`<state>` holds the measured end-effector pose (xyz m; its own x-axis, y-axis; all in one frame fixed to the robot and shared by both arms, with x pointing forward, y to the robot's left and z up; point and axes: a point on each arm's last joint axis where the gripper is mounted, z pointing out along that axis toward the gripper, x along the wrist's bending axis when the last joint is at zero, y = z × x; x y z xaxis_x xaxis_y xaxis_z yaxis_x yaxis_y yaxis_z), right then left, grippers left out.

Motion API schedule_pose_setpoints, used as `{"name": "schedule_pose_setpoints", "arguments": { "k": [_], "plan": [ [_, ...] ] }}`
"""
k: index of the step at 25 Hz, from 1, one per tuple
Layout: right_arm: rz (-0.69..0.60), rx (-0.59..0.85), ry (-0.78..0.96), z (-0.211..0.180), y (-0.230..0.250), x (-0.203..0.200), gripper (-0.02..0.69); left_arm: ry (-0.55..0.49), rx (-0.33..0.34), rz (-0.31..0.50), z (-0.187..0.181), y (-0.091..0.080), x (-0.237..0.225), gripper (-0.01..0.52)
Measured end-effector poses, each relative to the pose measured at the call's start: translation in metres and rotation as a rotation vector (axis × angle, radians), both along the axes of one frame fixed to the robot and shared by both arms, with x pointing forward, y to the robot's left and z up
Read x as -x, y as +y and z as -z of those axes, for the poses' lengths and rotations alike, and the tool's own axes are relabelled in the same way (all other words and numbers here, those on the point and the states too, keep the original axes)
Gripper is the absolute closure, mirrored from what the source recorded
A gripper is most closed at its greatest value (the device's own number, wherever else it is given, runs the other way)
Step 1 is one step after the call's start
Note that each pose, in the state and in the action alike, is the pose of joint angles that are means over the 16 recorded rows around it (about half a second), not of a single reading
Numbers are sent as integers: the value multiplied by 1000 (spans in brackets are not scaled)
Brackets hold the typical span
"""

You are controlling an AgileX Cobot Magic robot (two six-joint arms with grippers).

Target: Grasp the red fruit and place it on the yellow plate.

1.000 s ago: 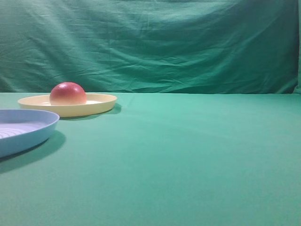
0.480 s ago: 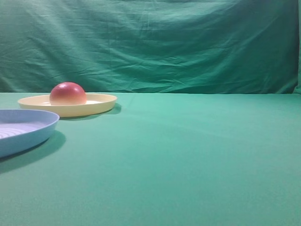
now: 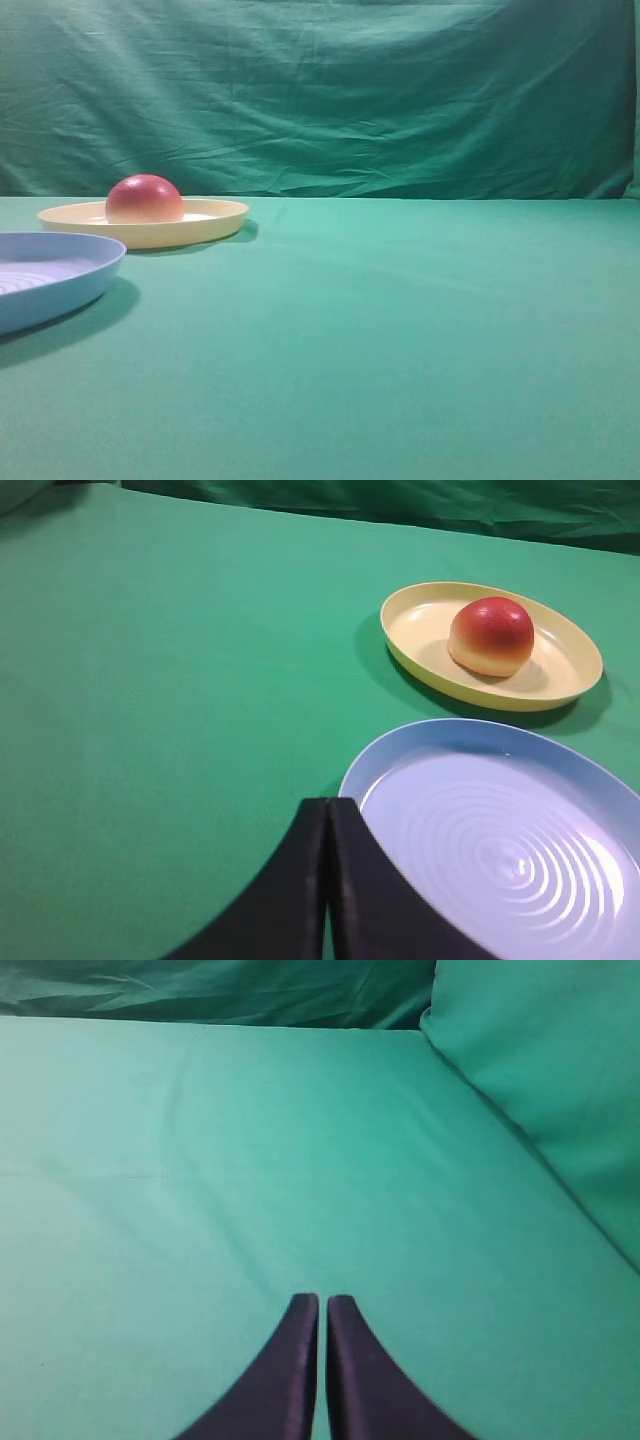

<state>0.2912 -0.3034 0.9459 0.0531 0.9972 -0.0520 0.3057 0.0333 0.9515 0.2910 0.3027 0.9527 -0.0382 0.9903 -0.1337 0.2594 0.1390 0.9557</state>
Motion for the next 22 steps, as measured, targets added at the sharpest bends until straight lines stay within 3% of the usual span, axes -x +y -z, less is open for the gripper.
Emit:
{"name": "schedule_pose_setpoints", "arguments": {
  "k": [22],
  "plan": [
    [0,1,0,0,0,0,665,0,0,0,0,0,0,514]
  ]
}}
